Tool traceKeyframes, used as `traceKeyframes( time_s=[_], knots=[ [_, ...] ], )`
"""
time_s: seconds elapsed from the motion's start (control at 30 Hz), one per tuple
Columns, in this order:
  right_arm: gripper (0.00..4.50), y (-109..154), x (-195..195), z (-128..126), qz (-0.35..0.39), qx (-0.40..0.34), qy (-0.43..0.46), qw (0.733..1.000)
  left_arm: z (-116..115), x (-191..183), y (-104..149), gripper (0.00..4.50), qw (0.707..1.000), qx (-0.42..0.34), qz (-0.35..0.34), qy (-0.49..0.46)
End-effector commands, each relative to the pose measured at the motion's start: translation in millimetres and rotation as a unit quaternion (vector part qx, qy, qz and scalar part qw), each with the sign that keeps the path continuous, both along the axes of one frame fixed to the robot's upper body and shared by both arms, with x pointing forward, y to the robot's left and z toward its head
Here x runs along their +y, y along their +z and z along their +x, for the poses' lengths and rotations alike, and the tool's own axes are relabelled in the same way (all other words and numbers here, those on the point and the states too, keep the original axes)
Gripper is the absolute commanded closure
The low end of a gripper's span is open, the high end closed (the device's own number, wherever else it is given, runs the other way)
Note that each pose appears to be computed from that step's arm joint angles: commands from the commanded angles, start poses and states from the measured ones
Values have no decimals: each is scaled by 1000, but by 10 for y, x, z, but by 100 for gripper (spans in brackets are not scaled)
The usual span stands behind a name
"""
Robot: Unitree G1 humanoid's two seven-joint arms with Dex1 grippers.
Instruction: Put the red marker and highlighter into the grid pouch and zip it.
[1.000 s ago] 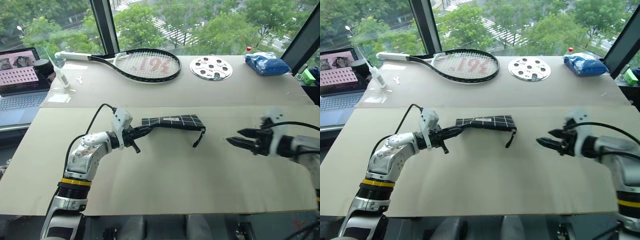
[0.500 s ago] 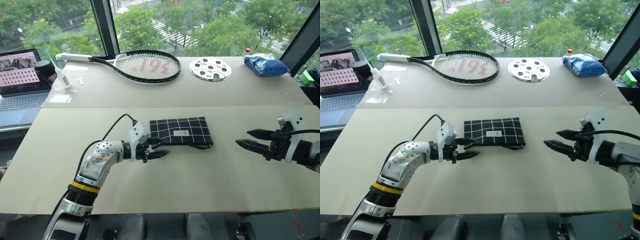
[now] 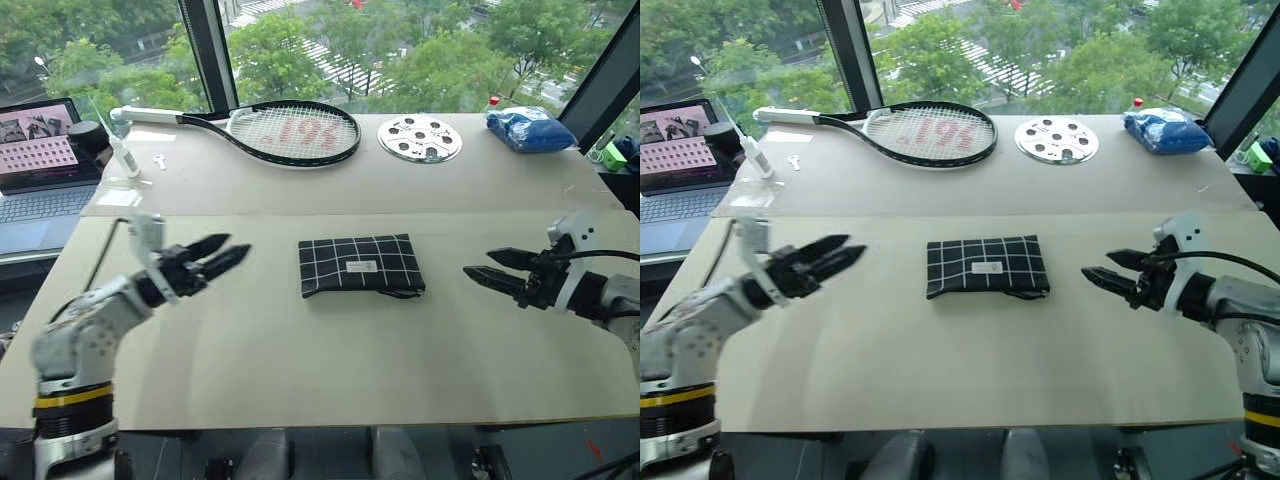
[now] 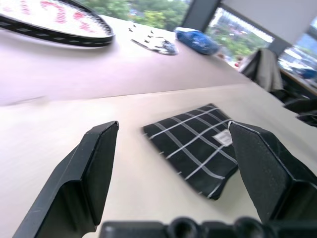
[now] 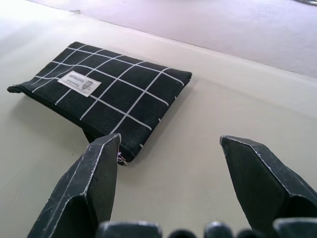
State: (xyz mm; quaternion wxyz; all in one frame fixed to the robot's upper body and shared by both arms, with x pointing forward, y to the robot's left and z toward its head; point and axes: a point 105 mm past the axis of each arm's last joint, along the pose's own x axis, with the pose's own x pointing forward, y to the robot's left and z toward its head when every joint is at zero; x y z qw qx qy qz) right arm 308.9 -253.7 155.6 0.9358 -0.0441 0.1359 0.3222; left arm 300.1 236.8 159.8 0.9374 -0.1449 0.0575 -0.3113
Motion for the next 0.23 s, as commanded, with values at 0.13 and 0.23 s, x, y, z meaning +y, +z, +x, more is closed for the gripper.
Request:
traceKeyframes(
  time_s=[0.13, 0.23],
  knots=[
    [89, -47, 12, 182, 3, -16, -4, 1000, -140, 246, 0, 64, 997, -5, 40, 65],
    [89, -97, 21, 225, 3, -10, -3, 1000, -162, 339, -27, 64, 994, -11, 33, 107]
  ],
)
